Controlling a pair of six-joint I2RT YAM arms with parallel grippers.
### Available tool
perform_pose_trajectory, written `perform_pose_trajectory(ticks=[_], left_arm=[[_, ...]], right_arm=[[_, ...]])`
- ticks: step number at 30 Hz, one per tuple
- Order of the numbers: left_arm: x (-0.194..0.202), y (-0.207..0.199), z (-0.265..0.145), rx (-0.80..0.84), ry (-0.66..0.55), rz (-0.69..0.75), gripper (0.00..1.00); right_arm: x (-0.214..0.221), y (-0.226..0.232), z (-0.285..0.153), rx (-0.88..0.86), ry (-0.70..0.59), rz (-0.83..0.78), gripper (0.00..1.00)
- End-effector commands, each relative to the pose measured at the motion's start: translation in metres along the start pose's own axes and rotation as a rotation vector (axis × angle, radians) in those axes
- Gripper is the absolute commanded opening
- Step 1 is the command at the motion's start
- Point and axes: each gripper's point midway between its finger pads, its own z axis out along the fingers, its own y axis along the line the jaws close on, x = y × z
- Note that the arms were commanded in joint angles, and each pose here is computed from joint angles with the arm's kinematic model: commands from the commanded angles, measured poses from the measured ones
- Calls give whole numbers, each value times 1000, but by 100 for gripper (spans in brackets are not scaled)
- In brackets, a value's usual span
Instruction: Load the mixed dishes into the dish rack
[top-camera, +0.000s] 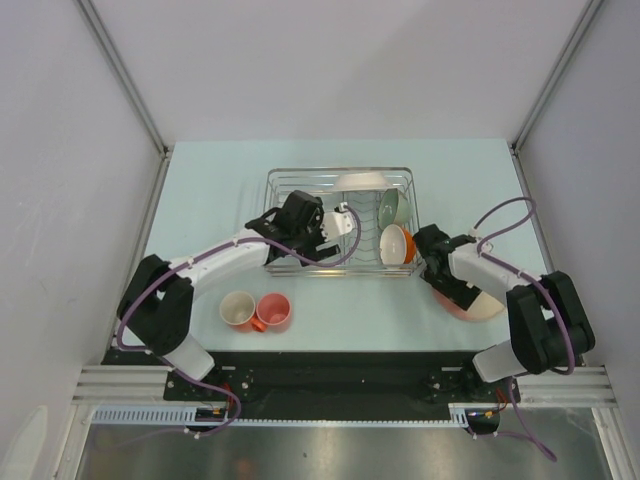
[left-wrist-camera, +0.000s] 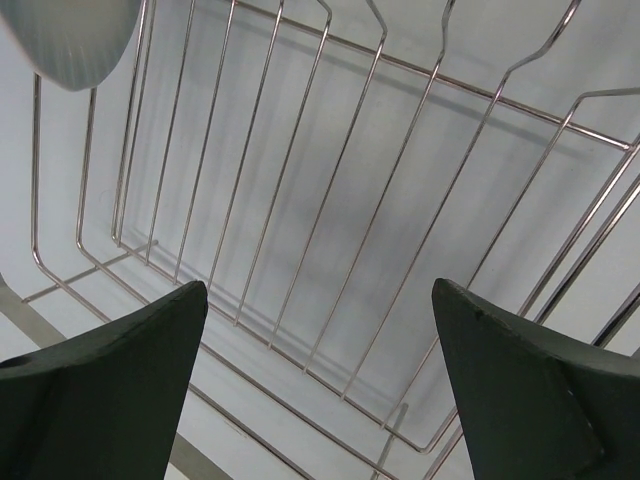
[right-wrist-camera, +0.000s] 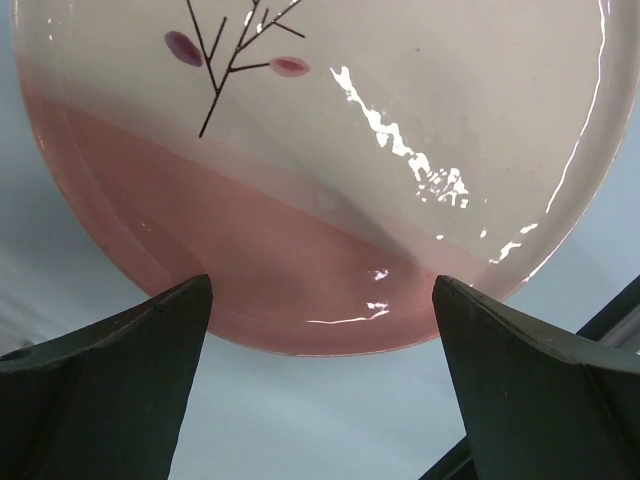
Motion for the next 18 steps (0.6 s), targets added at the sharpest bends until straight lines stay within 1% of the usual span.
perform_pose_trajectory(ticks=[1,4,5,6,7,9,10,11,14,15,18], left_arm=[[-11,10,-15,-8,-25,-26,100],[-27,40,-41,-65,-63,-33,100],[-33,45,-48,-61,-86,-38,100],[-31,51,-56,-60,-78,-49,100],[-46,62,-69,-76,-120,-58,100],[-49,65,-82,-75,-131,-61,100],[-57,67,-94,-74,-163,-57,100],[-54,60,-99,-45,-153,-60,100],[-57,39,-112,53,-186,-65,100],[-47,23,-111,106,-154,-65,100],[-30,-6,-106,190,-115,-45,100]], right_arm=[[57,-33,-1,73,173,-100,100],[57,-31,-4,56,178,-87,100],[58,-29,-5,48,181,-85,100],[59,-29,-4,49,183,-89,100],[59,-29,-5,49,181,-91,100],[59,-29,-5,49,179,-94,100],[59,-30,-6,49,179,-94,100],[59,-30,-7,46,178,-91,100],[58,-31,-9,42,173,-92,100],[58,-31,-9,42,171,-90,100],[59,-30,-11,35,170,-89,100]])
